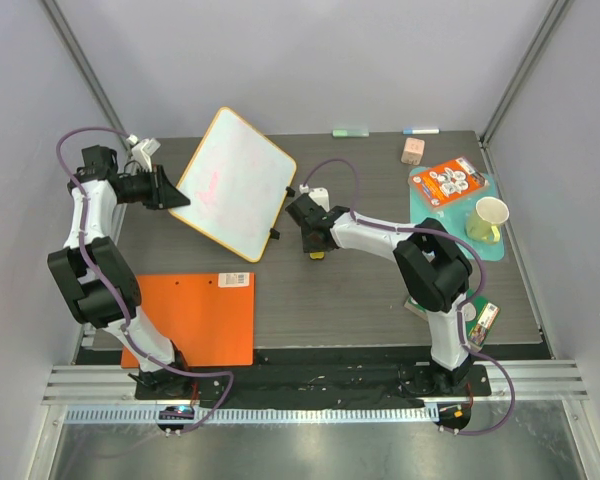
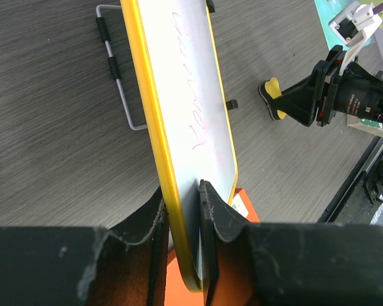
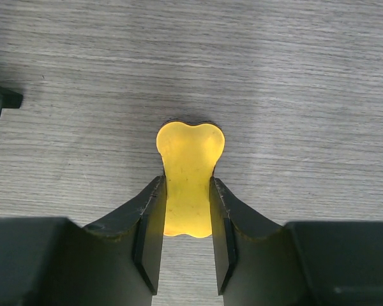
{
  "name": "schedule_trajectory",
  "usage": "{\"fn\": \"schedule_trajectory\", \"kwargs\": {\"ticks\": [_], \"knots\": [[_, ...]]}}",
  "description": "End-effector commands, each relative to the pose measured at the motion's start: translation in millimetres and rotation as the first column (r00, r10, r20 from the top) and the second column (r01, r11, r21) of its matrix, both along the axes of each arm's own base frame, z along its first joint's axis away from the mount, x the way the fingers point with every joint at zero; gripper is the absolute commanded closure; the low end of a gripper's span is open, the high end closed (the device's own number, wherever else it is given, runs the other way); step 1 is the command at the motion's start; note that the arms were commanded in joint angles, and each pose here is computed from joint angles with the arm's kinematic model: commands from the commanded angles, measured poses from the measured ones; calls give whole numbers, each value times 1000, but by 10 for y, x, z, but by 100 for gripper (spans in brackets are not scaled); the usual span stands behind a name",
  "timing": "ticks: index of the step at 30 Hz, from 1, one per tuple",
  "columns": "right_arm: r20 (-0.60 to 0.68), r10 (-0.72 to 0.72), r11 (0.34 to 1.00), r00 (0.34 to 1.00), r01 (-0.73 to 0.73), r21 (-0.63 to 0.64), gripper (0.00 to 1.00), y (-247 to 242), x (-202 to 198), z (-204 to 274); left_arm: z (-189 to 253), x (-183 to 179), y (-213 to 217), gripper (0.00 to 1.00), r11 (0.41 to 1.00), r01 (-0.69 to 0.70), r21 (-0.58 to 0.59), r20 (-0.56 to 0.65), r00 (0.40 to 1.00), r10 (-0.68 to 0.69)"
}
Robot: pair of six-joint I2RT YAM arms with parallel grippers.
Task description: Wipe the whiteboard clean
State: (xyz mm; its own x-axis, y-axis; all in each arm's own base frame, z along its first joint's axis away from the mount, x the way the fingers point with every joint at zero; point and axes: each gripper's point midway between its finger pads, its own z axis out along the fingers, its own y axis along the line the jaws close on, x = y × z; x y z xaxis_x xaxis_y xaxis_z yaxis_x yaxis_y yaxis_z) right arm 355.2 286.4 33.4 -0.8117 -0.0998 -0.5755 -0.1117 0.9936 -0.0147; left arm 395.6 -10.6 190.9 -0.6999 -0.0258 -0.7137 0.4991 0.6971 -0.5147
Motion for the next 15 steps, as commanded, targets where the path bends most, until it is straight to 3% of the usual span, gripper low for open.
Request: {"fn": "schedule_trajectory", "kwargs": {"ticks": [1,10,15], "knots": [[-17,6,1000,1000,-6,18,63,85,5,-71,69,-37,-30,100,996,40,74,78,996,-46],[-42,9,1000,999,-8,21,69,105,-6,-183,79,-44,-27,100,996,40,79,82,996,-47],[-61,7,1000,998,-5,21,63,93,-14,-264,88,-50,-30,100,996,43,79,83,995,-49]]}}
